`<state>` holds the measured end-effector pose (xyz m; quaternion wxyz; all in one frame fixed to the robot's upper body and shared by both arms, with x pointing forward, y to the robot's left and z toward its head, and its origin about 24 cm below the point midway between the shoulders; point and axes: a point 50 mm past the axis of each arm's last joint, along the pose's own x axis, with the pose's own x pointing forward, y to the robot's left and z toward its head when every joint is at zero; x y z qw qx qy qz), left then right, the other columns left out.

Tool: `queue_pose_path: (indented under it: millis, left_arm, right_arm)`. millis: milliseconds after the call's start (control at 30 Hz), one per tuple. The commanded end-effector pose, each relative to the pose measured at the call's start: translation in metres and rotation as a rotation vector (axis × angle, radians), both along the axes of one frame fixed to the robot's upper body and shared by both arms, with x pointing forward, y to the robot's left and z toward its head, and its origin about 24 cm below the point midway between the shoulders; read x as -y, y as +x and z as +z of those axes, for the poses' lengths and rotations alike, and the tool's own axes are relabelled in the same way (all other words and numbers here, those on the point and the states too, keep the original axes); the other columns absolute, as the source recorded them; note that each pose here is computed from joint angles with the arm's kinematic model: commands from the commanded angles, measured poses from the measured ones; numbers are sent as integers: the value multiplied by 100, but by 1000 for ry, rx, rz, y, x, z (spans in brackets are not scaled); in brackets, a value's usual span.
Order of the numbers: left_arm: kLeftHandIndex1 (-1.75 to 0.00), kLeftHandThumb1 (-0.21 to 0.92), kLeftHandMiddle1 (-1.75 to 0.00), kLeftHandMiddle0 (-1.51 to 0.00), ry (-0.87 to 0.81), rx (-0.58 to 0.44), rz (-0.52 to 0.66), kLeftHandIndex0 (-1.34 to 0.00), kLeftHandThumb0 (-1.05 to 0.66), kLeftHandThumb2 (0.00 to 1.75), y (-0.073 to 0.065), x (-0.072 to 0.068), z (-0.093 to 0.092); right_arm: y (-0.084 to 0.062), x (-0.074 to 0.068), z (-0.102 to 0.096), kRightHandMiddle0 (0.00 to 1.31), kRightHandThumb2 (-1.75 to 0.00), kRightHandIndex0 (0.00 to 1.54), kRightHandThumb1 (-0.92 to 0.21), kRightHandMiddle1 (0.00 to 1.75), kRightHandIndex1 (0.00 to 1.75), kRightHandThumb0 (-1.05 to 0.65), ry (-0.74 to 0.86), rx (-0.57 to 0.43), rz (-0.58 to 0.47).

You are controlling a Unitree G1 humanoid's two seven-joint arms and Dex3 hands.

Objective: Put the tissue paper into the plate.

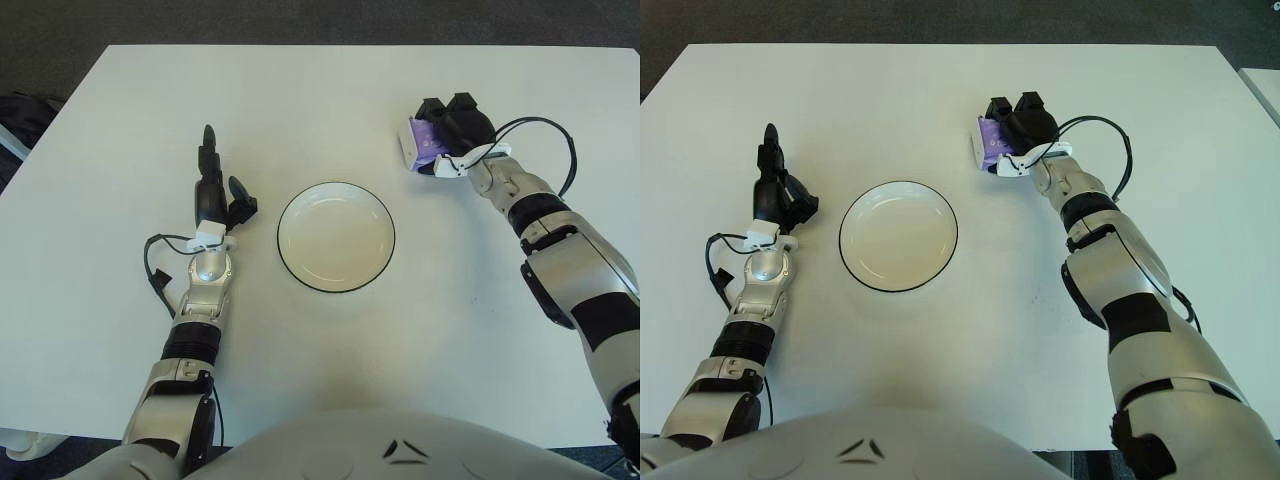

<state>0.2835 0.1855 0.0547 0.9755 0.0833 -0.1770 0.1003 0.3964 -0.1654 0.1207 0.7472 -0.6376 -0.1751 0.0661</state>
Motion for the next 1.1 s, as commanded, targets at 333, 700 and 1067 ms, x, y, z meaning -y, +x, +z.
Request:
queue_pose_path:
  millis: [333, 700, 1067]
  left_arm:
    - [-2, 92, -1, -2, -25, -329, 26, 0, -95, 117, -46, 1, -79]
    - [-3, 92, -1, -2, -25, -340, 24, 0, -95, 117, -44, 1, -79]
    - [-5, 92, -1, -2, -24, -351, 13, 0, -94, 117, -43, 0, -80]
  right_arm:
    - [-23, 2, -38, 111, -157, 125, -9, 175, 175, 0, 3, -22, 92]
    - [-17, -6, -6, 114, -158, 131, -8, 175, 175, 1, 32, 132, 156]
    - [-16, -27, 55, 120, -156, 138, -8, 175, 175, -1, 223, 343, 261]
